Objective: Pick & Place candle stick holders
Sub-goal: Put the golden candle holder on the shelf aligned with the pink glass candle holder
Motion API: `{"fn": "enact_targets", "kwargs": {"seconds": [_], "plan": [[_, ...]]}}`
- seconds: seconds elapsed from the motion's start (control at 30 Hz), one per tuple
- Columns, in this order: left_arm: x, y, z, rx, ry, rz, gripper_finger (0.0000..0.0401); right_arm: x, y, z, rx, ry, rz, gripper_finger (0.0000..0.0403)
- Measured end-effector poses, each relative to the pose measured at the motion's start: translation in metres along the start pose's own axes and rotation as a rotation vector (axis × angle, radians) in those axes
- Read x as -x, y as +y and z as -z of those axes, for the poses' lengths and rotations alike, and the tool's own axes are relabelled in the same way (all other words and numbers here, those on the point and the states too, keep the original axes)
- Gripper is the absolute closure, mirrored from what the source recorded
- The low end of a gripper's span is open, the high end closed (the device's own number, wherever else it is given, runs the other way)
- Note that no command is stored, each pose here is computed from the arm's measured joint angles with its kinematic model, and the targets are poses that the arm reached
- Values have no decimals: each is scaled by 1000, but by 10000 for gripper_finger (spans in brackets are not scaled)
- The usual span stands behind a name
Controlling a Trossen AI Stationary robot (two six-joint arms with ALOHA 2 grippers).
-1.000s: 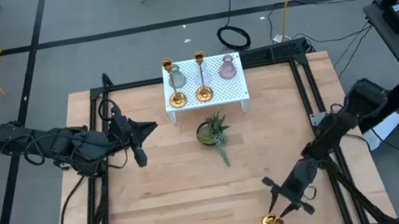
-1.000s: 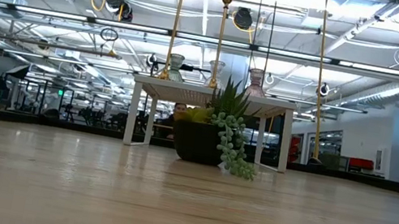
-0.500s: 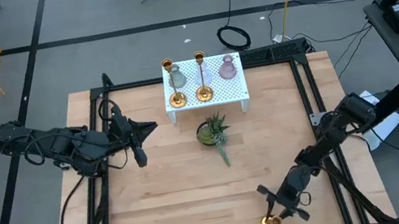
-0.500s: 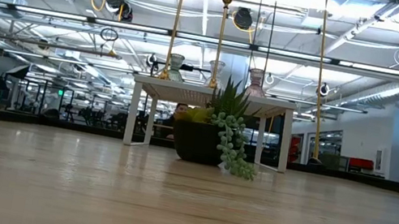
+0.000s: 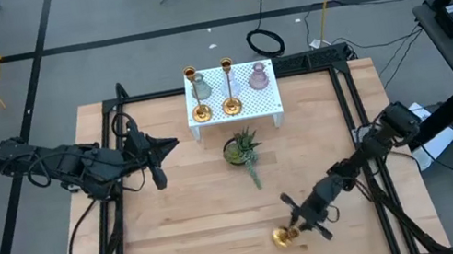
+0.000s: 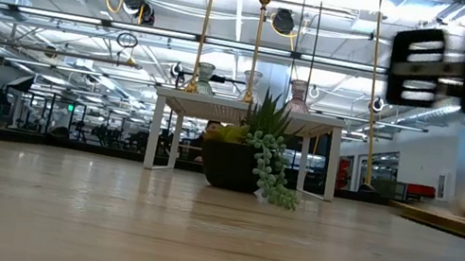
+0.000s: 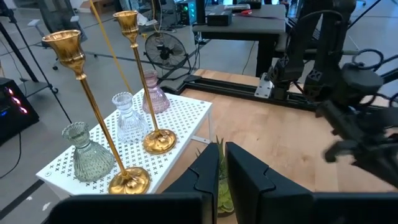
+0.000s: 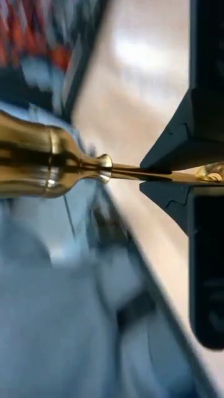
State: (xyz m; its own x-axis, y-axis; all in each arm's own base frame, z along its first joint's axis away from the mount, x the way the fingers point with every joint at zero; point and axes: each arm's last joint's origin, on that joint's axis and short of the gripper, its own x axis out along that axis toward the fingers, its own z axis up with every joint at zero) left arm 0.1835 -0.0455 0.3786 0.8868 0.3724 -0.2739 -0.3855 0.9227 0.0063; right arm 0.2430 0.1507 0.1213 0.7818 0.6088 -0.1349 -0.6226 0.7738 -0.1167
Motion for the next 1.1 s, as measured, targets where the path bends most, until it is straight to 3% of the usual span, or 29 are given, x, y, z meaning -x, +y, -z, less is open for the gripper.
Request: {"fn": "enact_targets", "kwargs": {"seconds": [0.1,0.23,0.33,0.47,0.63,0.77,0.9,1.1], "plan": [[0,0,0,0,0,0,366,3,-22,-4,38,-44,174,393],[0,0,0,0,0,0,366,12,-52,-12,-54,-144,371,383],[0,0,0,-23,1,0,366,22,-69,-26,-93,-220,439,382],[0,0,0,-57,3,0,366,37,-90,-58,-48,-312,522,393],[0,0,2,-70,21,7,366,64,-116,-96,4,-267,845,393],[0,-1,3,-73,36,50,366,93,-142,-118,-38,-146,1075,393],[0,-1,3,-70,36,64,366,119,-167,-112,-156,-9,1250,393],[0,-1,3,-70,34,65,366,146,-191,-97,-228,51,1393,390]]}}
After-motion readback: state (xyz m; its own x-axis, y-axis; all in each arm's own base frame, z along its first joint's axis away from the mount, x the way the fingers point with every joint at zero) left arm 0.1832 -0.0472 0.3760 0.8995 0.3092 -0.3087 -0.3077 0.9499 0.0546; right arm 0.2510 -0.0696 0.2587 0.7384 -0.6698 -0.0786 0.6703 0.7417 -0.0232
